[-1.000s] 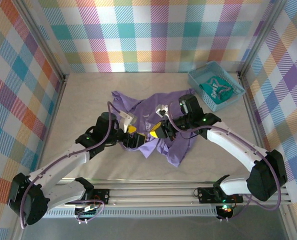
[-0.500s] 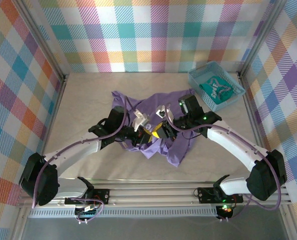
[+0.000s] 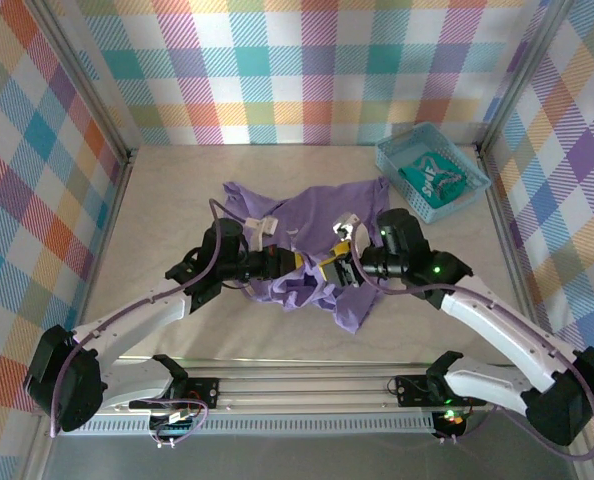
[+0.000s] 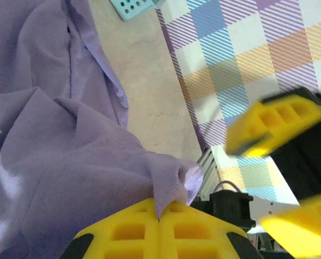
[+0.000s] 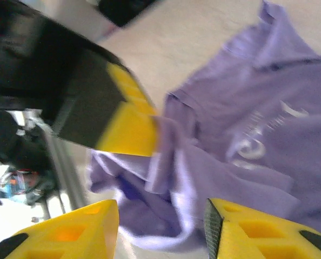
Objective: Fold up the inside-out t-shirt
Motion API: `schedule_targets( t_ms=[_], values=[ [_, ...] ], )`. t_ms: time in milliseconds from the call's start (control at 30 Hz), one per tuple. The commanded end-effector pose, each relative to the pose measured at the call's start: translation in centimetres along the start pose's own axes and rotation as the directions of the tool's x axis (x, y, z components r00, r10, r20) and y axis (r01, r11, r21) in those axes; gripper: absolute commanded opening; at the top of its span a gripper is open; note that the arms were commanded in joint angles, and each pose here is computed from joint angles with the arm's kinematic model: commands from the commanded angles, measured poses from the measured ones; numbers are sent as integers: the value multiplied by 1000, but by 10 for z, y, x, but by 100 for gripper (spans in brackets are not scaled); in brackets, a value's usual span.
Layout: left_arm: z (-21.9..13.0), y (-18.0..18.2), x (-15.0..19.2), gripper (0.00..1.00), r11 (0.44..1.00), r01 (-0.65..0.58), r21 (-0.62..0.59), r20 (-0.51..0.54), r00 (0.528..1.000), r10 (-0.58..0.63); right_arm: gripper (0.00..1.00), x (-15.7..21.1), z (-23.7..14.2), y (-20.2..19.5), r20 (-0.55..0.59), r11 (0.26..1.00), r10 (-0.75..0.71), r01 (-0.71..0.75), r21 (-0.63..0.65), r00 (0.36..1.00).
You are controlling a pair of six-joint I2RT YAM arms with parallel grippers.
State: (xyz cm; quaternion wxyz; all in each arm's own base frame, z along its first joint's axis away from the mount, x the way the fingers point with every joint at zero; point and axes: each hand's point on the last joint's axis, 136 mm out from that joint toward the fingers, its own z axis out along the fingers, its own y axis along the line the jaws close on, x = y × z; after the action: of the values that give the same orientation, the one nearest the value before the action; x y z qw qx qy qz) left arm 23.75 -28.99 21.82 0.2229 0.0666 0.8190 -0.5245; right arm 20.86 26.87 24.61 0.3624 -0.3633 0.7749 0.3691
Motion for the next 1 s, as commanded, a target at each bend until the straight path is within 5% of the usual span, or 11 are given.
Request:
schedule_targets(
  t_ms=[0,133,500,700,900,967],
  values=[
    [-9,-19,-13,0,998,40,52,68,997,-43,46,-9,5,39,70,969,-15,32,-243,997],
    [-11,-20,-14,0,998,38,48,76,996,-42,40,-1,22,43,46,950,47,-30,-310,998],
    [-13,-18,-10,0,999,14,34,69,998,-16,39,-1,45,-3,14,987,139,-137,-81,990],
    [-14,-16,-9,0,1000,7,27,62,998,-9,37,-11,47,2,26,987,120,-116,-114,992],
    [-14,-14,-8,0,1000,2,22,61,998,-3,26,-16,46,5,32,987,99,-94,-131,995],
    [-14,-14,-8,0,1000,0,20,61,998,-1,15,-15,47,4,25,988,93,-89,-126,995]
  ],
)
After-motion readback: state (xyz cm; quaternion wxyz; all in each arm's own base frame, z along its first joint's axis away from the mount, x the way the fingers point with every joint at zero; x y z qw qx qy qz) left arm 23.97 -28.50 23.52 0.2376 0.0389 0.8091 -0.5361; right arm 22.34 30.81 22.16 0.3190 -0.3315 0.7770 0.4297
